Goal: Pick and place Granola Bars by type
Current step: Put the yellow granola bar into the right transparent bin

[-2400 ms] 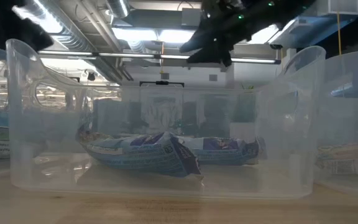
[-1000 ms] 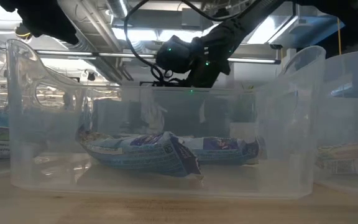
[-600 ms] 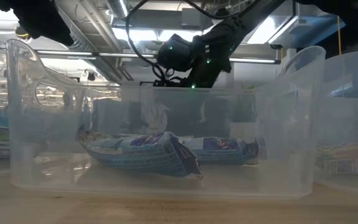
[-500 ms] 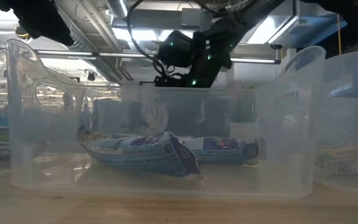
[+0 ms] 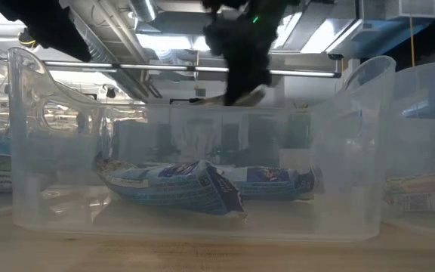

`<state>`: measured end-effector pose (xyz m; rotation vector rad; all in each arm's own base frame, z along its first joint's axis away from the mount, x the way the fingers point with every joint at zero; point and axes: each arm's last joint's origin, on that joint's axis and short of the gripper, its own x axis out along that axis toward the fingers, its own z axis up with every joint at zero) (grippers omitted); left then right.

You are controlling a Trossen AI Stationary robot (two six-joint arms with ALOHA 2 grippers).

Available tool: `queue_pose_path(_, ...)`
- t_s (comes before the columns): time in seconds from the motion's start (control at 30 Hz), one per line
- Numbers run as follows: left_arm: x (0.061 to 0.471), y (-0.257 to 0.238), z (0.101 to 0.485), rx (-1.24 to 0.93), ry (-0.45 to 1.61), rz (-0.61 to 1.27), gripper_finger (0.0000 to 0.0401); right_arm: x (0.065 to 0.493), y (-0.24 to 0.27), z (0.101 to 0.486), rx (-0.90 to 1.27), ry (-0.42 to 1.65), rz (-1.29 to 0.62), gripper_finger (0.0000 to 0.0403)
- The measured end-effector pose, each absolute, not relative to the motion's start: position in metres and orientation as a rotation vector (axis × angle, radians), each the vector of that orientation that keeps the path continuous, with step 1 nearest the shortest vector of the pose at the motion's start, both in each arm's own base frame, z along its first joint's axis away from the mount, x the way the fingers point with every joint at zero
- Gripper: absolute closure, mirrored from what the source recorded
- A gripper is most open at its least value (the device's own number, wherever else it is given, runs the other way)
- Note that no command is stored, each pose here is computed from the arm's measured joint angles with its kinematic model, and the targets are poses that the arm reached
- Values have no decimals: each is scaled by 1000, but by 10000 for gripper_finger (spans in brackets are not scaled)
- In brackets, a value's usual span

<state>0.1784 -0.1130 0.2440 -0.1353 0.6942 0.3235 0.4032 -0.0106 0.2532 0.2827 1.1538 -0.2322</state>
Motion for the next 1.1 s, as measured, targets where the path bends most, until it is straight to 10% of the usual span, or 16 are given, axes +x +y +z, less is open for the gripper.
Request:
queue_pose_path(0.57,195,-93,247,-143,657,397,271,308,179,276,397,1291,-447,327)
queue_pose_path(1.1,201,-94,252,-248,585,390,269,248,226,186,297,1320,-456,327)
